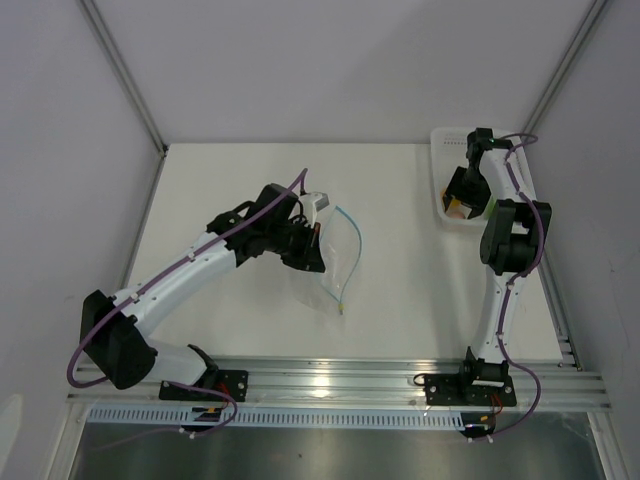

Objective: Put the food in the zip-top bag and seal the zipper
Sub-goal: Pick up the fake fruit from the bin.

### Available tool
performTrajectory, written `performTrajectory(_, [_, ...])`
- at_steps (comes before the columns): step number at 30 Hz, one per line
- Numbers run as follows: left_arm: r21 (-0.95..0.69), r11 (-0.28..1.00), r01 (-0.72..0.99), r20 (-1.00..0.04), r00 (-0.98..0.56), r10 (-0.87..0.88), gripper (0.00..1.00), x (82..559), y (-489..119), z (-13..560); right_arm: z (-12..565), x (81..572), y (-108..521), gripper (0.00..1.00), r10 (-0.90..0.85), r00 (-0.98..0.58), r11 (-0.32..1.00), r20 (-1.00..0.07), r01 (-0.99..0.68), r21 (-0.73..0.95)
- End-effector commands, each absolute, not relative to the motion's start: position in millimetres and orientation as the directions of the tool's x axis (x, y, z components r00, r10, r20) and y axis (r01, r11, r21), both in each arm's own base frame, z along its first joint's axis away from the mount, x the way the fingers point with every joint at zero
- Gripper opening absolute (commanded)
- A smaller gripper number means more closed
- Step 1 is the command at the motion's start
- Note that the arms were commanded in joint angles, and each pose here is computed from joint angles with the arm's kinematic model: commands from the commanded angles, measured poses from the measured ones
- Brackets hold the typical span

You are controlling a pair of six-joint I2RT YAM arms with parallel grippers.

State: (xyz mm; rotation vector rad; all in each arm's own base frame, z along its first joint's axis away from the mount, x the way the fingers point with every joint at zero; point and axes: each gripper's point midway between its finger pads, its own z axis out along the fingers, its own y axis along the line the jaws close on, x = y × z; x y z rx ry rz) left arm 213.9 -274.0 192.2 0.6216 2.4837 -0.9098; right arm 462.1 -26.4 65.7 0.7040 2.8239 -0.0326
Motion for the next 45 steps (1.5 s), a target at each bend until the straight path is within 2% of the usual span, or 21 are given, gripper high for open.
performTrajectory(1, [-0.511,0.668,0.542,-0.536,-0.808,0.245,0.01,216.5,-277.6,203.4,68.9,474.2,-27.8,0.65,0.46,-0.846,0.885,-0.268,0.461,0.064])
performTrajectory(25, [-0.513,0.68,0.524,-0.512,-0.822,0.248,0.01,214.4,-274.6,200.0,36.4,465.9,-23.5,0.62,0.471,-0.855,0.881,-0.219,0.467,0.073])
performTrajectory(31, [-0.509,0.686,0.521,-0.504,-0.826,0.253,0.0,212.4,-272.6,199.3,34.0,467.1,-24.1,0.45,0.475,-0.852,0.879,-0.219,0.469,0.083])
performTrajectory(35, [-0.515,0.687,0.512,-0.495,-0.833,0.249,0.01,210.9,-272.5,199.9,36.7,468.5,-24.9,0.2,0.477,-0.848,0.878,-0.23,0.47,0.089])
performTrajectory(38, [-0.528,0.687,0.5,-0.478,-0.843,0.246,0.0,209.1,-273.7,199.0,45.7,470.2,-27.8,0.1,0.475,-0.841,0.878,-0.257,0.47,0.084])
performTrajectory(41, [-0.539,0.686,0.489,-0.463,-0.852,0.244,0.0,208.3,-274.9,199.3,57.8,470.7,-29.2,0.01,0.473,-0.835,0.879,-0.282,0.469,0.087])
performTrajectory(45, [-0.551,0.683,0.479,-0.444,-0.861,0.246,0.01,206.5,-276.1,199.6,74.8,469.4,-33.7,0.0,0.466,-0.826,0.88,-0.317,0.468,0.075])
